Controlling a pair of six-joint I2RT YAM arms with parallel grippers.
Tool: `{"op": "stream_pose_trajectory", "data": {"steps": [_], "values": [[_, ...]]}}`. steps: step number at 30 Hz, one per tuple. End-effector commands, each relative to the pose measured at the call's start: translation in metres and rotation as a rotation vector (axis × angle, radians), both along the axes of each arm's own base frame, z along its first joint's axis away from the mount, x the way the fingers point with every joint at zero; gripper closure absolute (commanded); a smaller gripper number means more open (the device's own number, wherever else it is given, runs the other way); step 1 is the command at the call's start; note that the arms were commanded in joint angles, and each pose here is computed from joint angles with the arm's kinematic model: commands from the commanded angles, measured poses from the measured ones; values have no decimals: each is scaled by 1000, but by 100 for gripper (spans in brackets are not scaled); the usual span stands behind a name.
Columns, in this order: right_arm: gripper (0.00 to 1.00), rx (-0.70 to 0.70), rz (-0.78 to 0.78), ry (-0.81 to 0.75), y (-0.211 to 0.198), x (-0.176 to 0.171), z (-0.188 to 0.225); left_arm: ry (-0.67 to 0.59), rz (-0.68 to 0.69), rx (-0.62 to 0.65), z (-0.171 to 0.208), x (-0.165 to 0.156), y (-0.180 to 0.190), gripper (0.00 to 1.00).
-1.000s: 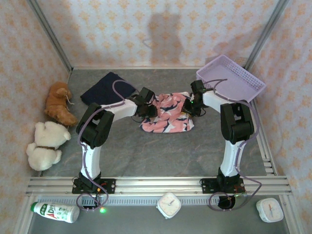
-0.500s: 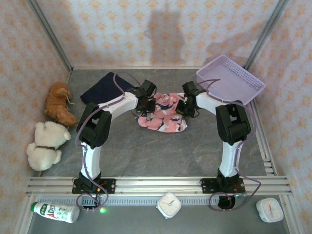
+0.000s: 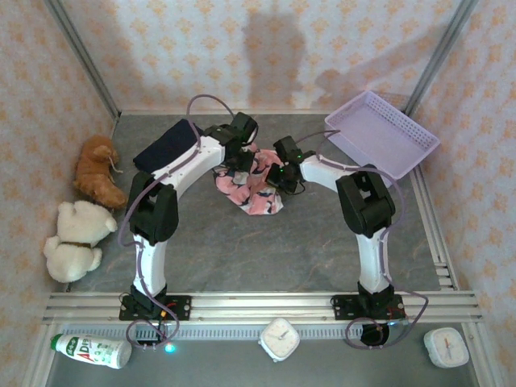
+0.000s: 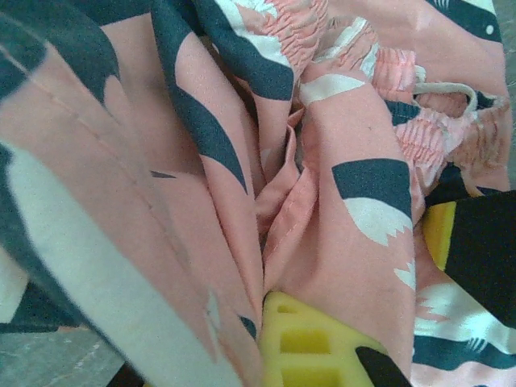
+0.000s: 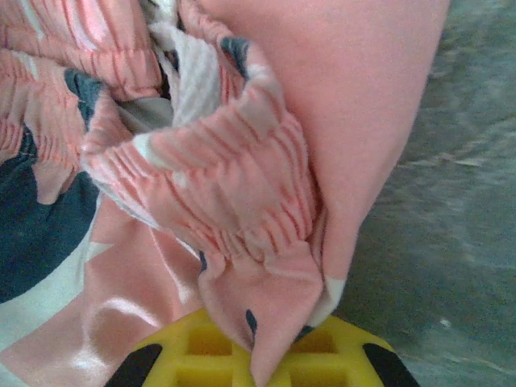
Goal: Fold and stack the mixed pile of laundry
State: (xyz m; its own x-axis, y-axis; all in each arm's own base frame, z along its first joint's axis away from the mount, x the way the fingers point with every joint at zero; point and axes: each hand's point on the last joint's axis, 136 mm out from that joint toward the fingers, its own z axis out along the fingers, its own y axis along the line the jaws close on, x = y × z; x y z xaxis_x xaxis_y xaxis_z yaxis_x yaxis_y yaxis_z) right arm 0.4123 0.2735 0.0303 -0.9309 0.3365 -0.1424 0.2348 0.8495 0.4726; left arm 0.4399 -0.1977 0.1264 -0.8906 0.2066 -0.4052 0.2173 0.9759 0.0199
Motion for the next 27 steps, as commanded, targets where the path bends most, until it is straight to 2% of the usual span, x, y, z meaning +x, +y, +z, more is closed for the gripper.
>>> {"op": "stream_pose_trajectory", "data": {"steps": [1,2,6,9,12,15,21,25,27], "values": [[97,-5,-69,-7,6,13,-12,-52,-64,62,32,-2,13,100],[91,3,-66,-1,10,14,-13,-67,-72,68,36,-2,16,100],[39,-37,-97,-4,3,16,-11,-107,-105,95,47,9,27,100],[23,-92,-105,-24,-11,13,-1,-104,-142,138,48,18,33,100],[15,-149,-117,-32,-32,6,10,-115,-163,189,52,27,44,100],[10,-210,-154,-32,-65,-4,18,-135,-138,184,59,35,59,100],[9,-277,-249,10,-129,-31,13,-174,-131,155,73,55,76,100],[9,-316,-272,25,-147,-41,11,-171,-142,125,71,70,72,100],[9,-274,-252,9,-139,-37,16,-151,-161,65,67,71,60,100]]}}
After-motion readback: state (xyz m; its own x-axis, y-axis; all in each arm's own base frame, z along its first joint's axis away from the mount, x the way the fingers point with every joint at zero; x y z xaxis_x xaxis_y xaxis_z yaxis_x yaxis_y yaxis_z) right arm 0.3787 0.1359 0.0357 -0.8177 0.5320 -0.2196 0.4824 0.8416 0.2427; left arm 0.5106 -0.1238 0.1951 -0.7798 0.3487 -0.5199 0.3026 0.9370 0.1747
